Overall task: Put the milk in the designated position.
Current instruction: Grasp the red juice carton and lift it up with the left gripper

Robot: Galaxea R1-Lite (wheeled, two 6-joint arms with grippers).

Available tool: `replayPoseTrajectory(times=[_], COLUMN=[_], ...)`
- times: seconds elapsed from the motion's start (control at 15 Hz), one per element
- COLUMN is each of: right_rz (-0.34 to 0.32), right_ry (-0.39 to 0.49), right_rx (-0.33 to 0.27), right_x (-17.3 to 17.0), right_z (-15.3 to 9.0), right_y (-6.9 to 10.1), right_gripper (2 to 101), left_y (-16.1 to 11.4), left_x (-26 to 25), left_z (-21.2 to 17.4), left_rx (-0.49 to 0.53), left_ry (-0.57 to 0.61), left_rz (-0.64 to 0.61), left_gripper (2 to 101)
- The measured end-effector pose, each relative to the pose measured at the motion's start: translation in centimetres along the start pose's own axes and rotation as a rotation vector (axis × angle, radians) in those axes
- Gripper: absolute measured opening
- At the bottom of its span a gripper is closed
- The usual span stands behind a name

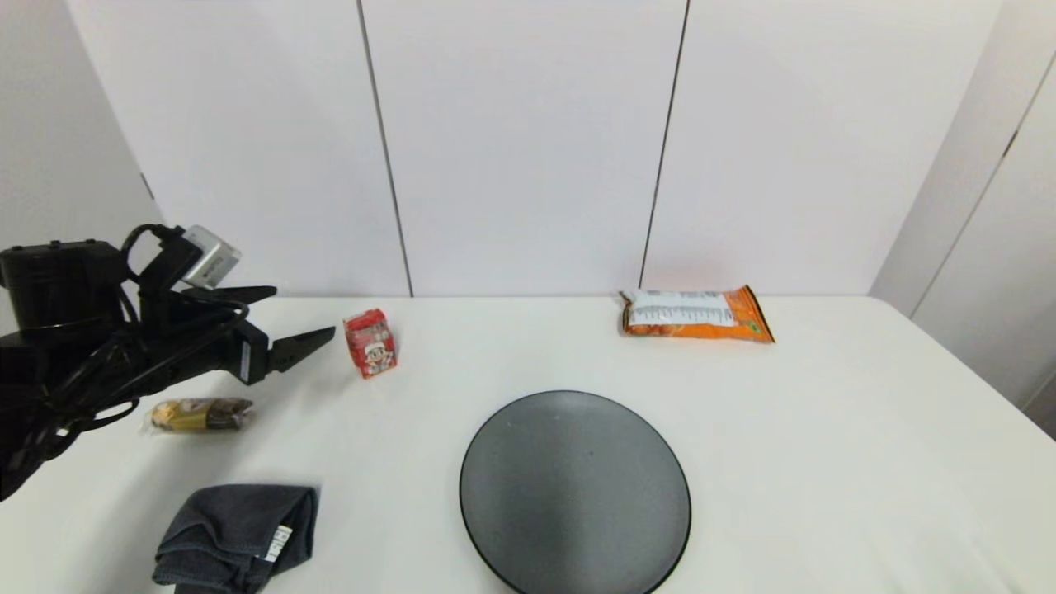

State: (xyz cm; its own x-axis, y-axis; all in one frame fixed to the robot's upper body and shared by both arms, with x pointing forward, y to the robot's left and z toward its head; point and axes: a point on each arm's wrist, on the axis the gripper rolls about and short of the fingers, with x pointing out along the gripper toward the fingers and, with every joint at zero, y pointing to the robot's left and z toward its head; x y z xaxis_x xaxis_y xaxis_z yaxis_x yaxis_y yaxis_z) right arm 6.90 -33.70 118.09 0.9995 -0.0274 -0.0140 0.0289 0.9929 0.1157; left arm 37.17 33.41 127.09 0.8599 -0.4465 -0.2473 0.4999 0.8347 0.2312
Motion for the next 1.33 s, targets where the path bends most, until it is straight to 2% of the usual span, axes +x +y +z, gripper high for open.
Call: replayPoseTrajectory(times=[0.33,0.93,1.0,1.13,1.33], right_rz=[0.0,0.0,0.0,0.0,0.0], right_ry=[0.0,0.0,0.0,0.0,0.0], right_rx=[-0.001,0.0,0.0,-0.001,0.0], right_x=[0.0,0.0,0.0,0.0,0.0], right_z=[0.0,0.0,0.0,0.0,0.0], right_y=[0.0,0.0,0.0,0.0,0.0], right_gripper=[98.0,98.0,98.0,98.0,98.0], left_y=[1.9,3.0,2.9,3.0,3.0], left_x=[5.9,10.7,11.0,11.6,11.9], left_z=[-2.8,-6.3,-6.5,-6.5,-6.6], left_rx=[-0.022,-0.057,-0.055,-0.049,-0.048], left_ry=[-0.046,0.005,0.005,-0.002,-0.002], left_rz=[-0.194,-0.228,-0.23,-0.233,-0.236], left_gripper=[97.9,97.9,93.1,74.1,52.3])
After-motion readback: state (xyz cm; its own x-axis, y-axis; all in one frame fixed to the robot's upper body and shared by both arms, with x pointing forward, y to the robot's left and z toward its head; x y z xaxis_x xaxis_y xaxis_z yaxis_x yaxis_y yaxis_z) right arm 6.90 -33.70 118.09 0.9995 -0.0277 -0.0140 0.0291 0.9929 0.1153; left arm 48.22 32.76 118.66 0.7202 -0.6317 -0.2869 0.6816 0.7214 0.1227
